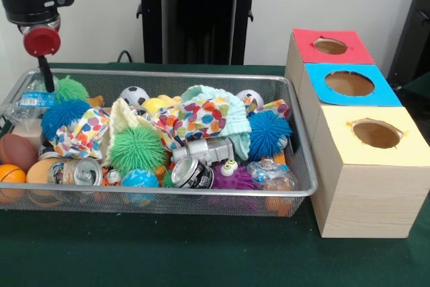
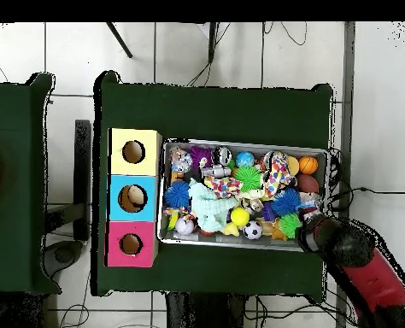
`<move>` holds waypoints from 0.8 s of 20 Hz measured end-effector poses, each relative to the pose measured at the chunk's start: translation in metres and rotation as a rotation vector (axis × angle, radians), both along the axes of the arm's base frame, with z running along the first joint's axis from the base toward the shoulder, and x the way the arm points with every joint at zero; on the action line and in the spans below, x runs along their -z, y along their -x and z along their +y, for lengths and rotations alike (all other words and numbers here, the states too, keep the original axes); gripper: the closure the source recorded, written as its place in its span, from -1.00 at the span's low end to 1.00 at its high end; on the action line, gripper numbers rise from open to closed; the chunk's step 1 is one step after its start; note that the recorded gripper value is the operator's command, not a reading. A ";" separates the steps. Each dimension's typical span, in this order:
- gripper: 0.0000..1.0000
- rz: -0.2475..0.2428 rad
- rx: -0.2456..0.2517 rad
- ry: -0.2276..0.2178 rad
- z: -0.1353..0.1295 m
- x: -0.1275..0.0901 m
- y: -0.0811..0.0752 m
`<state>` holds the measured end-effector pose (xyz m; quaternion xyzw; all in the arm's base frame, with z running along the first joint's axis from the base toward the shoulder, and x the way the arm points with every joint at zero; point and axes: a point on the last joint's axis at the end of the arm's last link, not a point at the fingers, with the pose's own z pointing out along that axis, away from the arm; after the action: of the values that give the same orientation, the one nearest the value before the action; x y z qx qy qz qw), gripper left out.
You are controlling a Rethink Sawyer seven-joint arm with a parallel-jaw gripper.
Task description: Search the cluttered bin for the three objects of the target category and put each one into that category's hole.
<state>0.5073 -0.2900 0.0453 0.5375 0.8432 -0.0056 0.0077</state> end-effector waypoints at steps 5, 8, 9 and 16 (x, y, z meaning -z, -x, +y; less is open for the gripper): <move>-1.00 0.007 -0.012 -0.019 0.005 0.010 0.002; -1.00 0.016 -0.019 -0.027 0.007 0.016 0.005; -1.00 0.019 -0.022 -0.030 0.008 0.018 0.006; -1.00 0.022 -0.035 -0.039 0.008 0.028 0.006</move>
<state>0.5009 -0.2823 0.0176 0.5225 0.8525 0.0051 -0.0120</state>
